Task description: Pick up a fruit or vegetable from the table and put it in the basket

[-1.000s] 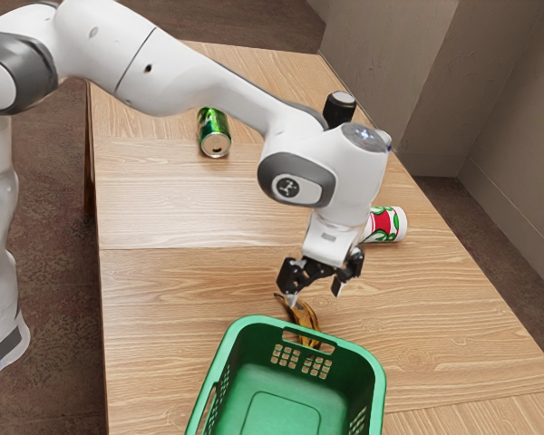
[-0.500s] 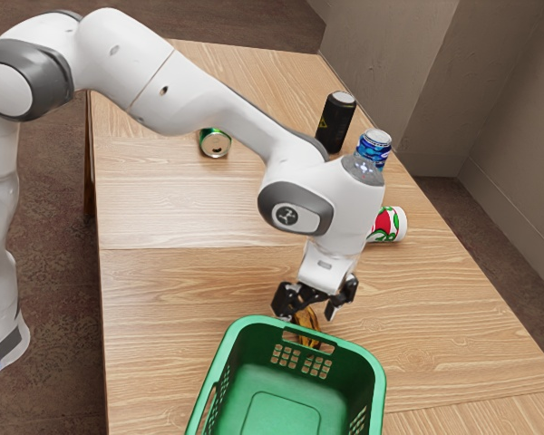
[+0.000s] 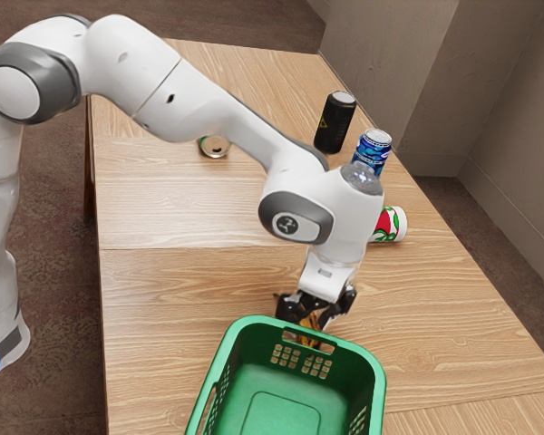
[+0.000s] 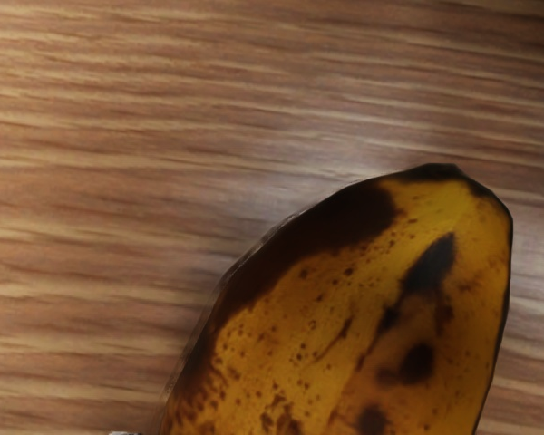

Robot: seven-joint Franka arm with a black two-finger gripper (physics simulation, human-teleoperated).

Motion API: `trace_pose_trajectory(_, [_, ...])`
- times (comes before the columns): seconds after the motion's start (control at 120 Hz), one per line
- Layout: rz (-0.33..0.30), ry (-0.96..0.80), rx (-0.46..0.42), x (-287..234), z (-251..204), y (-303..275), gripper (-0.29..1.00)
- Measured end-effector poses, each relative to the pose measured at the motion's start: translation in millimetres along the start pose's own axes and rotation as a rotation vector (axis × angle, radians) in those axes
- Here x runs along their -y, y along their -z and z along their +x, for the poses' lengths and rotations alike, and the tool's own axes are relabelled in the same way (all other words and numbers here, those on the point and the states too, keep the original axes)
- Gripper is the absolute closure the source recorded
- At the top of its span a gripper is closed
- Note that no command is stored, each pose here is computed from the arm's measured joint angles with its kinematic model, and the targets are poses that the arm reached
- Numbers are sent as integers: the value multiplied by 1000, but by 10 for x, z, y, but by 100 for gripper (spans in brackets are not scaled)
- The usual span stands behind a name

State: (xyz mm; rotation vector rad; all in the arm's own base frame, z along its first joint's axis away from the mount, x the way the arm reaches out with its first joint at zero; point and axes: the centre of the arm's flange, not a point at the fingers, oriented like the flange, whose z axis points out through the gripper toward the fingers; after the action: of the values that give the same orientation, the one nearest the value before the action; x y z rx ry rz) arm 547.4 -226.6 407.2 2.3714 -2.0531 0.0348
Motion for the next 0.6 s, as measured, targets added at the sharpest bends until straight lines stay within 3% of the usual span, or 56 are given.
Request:
trace_pose_trajectory(0.117, [44,6,-20,18,16,274,54])
trace_pose_trajectory(0.258, [213,33,-113,303,79,1691,53])
trace_pose_trajectory(0.325, [235,62,-122,365,-54,2086,54])
trace_pose_trajectory(0.392, [219,73,-112,340,-118,2255,54])
trace_pose_trajectory(0.475, [155,44,-79,170,11,2165,54])
trace_pose_trajectory(0.6, [65,-129,-36,-555,767,1919,54])
